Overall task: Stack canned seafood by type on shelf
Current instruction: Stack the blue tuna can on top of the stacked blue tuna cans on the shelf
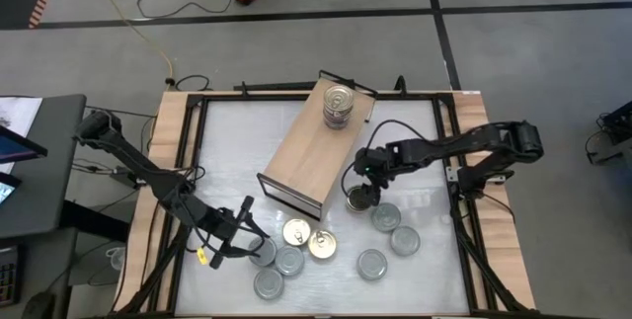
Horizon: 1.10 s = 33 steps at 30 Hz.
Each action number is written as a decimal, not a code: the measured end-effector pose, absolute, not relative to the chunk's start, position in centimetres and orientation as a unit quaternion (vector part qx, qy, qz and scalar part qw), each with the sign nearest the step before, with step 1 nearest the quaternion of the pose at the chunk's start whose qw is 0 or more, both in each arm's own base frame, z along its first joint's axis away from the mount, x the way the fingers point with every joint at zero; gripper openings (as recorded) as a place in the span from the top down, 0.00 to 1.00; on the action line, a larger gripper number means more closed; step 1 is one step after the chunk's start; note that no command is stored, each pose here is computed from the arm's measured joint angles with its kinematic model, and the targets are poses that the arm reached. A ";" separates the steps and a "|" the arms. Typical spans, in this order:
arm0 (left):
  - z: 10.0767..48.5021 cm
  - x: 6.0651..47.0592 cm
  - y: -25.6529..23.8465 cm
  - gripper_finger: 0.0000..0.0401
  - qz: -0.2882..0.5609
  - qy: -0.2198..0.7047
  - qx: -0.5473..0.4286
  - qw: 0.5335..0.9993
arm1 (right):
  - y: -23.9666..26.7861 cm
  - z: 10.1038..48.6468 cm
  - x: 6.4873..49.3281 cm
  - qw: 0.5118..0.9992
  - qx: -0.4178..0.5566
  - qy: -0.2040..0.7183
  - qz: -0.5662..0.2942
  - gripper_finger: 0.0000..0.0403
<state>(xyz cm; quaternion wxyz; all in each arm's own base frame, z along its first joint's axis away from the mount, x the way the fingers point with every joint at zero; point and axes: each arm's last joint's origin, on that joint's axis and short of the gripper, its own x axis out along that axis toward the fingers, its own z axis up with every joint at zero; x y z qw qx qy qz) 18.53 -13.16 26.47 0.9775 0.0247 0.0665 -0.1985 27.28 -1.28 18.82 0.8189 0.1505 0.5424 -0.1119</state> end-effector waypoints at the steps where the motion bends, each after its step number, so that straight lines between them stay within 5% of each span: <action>1: 26.5 18.5 -13.2 0.48 -0.200 0.067 0.023 0.977 | -1.3 18.6 27.3 0.817 0.148 0.546 -0.110 0.27; 13: 27.5 17.4 -13.4 0.48 -0.243 0.038 0.033 0.969 | -2.2 16.5 26.8 0.813 0.175 0.548 -0.089 0.33; 18: 27.9 17.1 -13.1 0.48 -0.238 0.030 0.032 0.970 | -2.4 16.4 26.7 0.810 0.179 0.551 -0.089 0.49; 27: 28.5 16.6 -12.5 0.48 -0.208 0.021 0.033 0.977 | -3.5 16.3 26.2 0.797 0.187 0.561 -0.122 0.93; 33: 28.3 16.6 -12.4 0.48 -0.204 0.032 0.038 0.978 | -4.3 15.3 24.9 0.758 0.166 0.607 -0.173 0.93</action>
